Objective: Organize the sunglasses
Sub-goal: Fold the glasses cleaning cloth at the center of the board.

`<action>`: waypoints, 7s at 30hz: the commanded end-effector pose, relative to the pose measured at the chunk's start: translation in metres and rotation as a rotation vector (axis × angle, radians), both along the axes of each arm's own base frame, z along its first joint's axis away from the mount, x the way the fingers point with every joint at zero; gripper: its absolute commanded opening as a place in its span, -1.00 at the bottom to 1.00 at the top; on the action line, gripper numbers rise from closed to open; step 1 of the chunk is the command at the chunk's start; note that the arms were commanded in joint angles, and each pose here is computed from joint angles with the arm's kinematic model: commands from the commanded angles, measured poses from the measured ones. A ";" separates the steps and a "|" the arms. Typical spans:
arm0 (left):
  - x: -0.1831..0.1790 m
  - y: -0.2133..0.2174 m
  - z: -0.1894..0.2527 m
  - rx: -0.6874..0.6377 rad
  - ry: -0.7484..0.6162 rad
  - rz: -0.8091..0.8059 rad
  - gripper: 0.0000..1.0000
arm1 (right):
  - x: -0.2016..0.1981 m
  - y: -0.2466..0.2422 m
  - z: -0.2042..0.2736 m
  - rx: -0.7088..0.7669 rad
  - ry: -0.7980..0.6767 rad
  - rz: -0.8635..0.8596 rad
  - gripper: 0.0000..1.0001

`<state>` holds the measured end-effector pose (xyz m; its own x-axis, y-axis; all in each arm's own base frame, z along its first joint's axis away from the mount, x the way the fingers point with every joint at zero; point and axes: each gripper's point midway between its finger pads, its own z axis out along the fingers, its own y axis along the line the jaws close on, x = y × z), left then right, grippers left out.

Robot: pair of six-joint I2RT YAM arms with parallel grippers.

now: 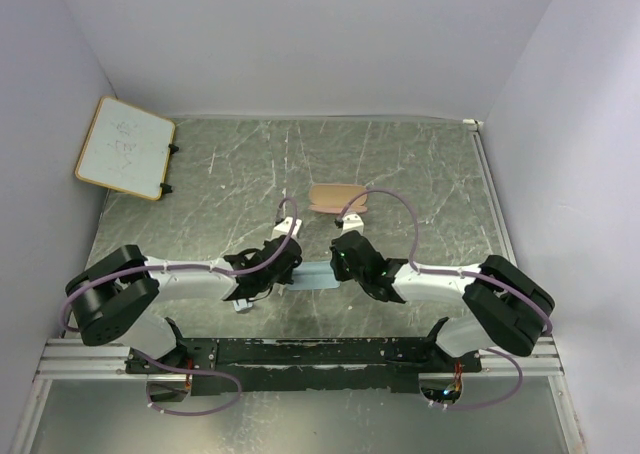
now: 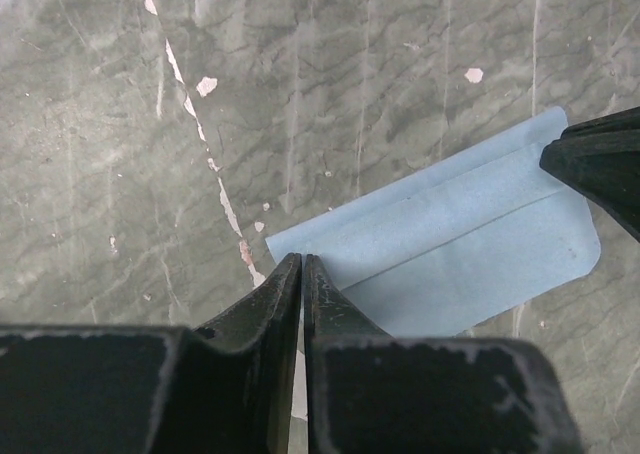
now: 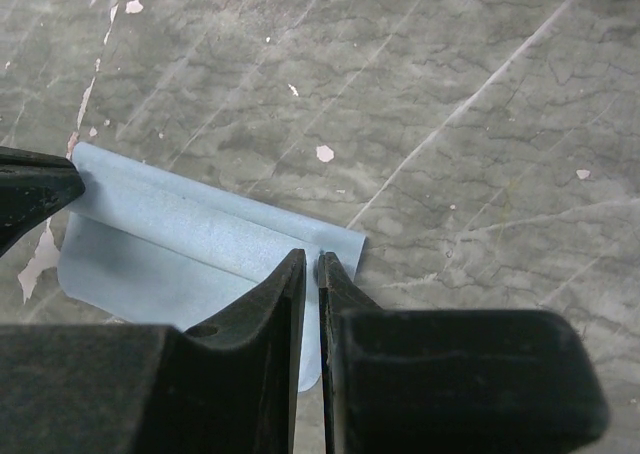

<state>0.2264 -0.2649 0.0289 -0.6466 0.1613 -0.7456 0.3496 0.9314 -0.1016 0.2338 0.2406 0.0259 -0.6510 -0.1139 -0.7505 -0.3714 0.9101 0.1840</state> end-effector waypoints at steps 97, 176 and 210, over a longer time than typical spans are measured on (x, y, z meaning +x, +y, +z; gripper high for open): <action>-0.023 0.006 0.016 -0.100 -0.028 -0.021 -0.79 | -0.029 -0.009 -0.006 0.036 0.070 -0.007 -0.74; -0.021 0.011 0.023 -0.107 -0.050 -0.003 -0.77 | -0.035 -0.008 0.005 0.051 0.089 0.015 -1.00; -0.021 0.014 0.023 -0.105 -0.051 0.001 -0.76 | -0.040 -0.007 -0.005 0.028 0.122 0.033 -1.00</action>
